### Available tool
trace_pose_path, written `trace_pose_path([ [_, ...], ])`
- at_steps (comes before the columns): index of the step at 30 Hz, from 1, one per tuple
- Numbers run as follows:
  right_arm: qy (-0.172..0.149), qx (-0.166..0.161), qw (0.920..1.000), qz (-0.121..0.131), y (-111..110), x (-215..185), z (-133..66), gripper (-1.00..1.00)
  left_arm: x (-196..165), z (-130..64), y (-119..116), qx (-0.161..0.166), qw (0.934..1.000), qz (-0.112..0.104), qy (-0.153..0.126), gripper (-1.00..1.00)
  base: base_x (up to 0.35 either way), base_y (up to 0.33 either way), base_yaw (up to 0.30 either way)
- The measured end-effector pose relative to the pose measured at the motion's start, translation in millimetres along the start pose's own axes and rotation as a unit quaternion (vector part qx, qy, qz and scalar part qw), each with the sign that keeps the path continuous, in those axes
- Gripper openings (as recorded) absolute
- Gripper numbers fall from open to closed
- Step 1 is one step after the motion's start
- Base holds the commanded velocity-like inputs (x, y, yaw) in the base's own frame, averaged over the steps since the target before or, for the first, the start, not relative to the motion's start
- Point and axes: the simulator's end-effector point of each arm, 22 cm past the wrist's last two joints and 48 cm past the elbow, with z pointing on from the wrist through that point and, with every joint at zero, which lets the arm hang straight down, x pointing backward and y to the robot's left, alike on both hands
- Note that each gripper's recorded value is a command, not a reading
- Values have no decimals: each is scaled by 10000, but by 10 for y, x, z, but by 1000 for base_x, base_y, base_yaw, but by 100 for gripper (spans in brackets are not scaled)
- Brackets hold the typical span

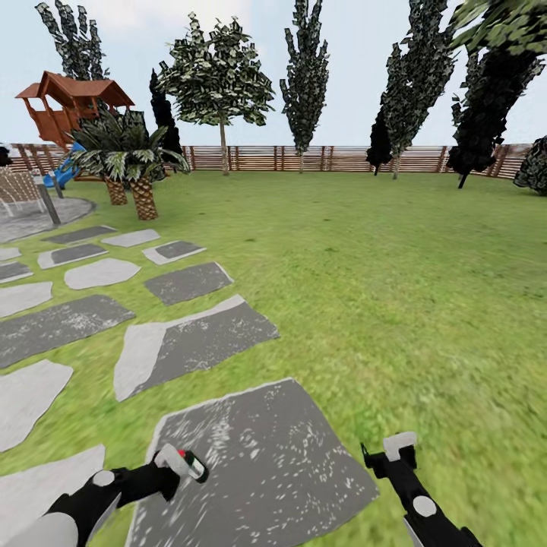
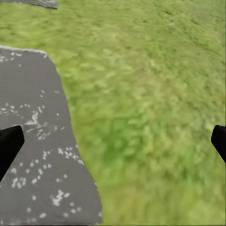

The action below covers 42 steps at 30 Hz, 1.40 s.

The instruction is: Pick up the pesticide atomizer in the garden and spray insectifuge to fully cover both potted plants in the garden.

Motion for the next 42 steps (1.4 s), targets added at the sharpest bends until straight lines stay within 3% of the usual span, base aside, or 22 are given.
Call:
trace_pose_path([
  [1,-7,-520,9983,-263,218,-10,-3,100,-36,-80,-4,326,9992,162,135,-100,0,0,0],
  [4,-12,-1533,9858,-688,626,-35,-51,100,-33,-258,58,693,9959,451,373,-100,0,0,0],
  [9,114,-2700,9542,-1283,1069,58,-227,100,176,-403,-30,1181,9848,889,909,-100,0,0,0],
  [10,134,-2849,9494,-1313,1131,74,-261,100,251,-416,-55,1240,9819,965,1053,-100,0,0,0],
  [14,408,-3180,9386,-1274,1425,321,-439,100,579,-481,-255,1533,9743,827,1431,-100,0,0,0],
  [20,656,-3526,9282,-991,1787,577,-696,100,864,-599,-416,1731,9701,382,1656,-100,0,0,0],
  [23,737,-3628,9245,-901,1928,671,-797,100,915,-653,-431,1764,9697,286,1667,-100,0,0,0],
  [31,886,-3186,9414,-668,1543,866,-733,100,882,-627,-427,1675,9742,160,1507,-100,0,0,0],
  [32,1055,-2243,9686,-177,1156,1019,-603,100,577,-493,-204,1099,9899,-290,845,-100,0,0,0],
  [33,1058,-1985,9743,-126,1054,1034,-565,100,573,-484,-192,1056,9906,-309,817,-100,0,0,0],
  [38,985,-551,9936,-79,502,1042,-433,100,477,-463,-131,918,9929,-455,605,-100,0,0,0],
  [40,937,-218,9953,-58,383,1047,-439,100,452,-458,-109,869,9934,-505,543,-100,0,0,0],
  [42,976,-111,9952,-30,376,1095,-469,100,451,-451,-68,765,9943,-546,511,-100,0,0,2],
])
